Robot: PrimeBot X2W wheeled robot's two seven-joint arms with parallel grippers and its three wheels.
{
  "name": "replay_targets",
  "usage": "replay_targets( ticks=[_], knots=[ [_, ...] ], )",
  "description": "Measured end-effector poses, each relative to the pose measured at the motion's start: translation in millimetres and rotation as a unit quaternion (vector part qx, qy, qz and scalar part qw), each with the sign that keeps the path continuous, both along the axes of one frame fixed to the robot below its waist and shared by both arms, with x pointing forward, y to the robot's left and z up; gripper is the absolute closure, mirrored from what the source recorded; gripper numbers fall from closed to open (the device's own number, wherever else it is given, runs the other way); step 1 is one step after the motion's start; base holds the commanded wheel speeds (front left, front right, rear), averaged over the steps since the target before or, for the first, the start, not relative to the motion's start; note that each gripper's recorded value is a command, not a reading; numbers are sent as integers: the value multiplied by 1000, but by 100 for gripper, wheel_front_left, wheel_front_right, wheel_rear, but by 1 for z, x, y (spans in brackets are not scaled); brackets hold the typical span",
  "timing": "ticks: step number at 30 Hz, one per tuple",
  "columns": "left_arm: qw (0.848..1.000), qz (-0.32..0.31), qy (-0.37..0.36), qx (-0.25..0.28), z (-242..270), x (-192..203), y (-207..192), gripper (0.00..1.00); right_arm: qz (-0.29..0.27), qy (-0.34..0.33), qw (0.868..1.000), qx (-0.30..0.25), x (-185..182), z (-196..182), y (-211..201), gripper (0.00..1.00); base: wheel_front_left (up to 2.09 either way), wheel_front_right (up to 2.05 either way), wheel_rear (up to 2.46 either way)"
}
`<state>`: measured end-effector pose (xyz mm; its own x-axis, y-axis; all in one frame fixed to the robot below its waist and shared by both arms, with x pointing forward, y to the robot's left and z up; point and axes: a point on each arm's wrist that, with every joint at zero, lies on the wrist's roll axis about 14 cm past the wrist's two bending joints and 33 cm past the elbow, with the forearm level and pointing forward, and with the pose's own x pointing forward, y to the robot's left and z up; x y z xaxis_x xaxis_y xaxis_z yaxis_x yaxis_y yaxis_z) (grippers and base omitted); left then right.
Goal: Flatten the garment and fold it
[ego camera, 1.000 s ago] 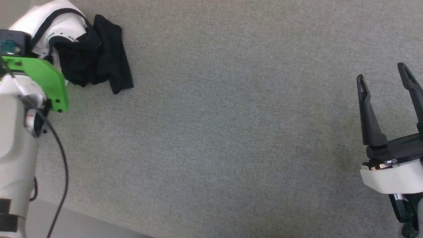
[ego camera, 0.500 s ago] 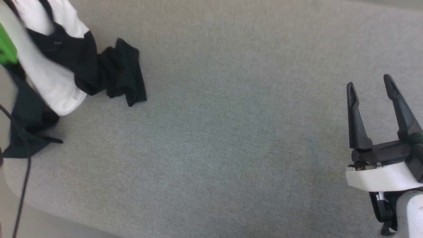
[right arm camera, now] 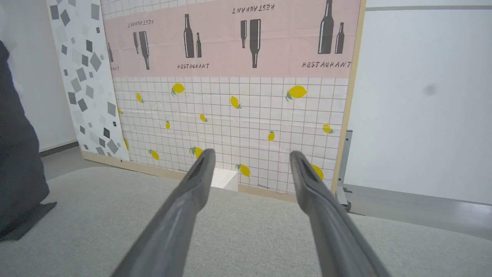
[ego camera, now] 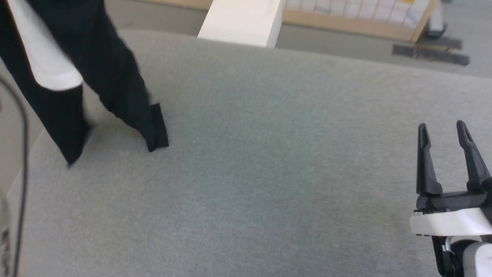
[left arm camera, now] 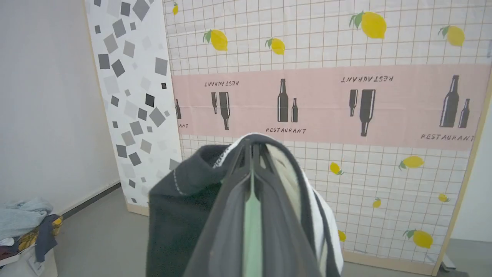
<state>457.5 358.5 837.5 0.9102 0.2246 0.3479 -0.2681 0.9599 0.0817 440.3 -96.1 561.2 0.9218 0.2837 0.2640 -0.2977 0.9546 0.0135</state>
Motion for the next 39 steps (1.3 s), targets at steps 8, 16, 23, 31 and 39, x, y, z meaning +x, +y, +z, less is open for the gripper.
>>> replay_targets(
  ticks=[8, 16, 23, 31, 39],
  knots=[
    [982, -160, -95, -42, 74, -5, -114, 100, -47, -24, 999, 9, -23, 21, -37, 0, 0, 0, 0],
    [942, -298, -124, -95, 100, -10, -220, 100, -94, -43, 995, 13, -43, 34, -71, 0, 0, 0, 0],
    [918, -369, -110, -92, 90, -10, -287, 100, -143, -53, 988, 12, -59, 40, -106, 0, 0, 0, 0],
    [903, -406, 16, -143, -34, 18, -338, 100, -181, -56, 982, 9, -71, 42, -131, 0, 0, 0, 0],
    [897, -366, 219, -117, -240, 9, -359, 100, -191, -46, 980, 7, -73, 35, -138, 0, 0, 0, 0]
  ],
)
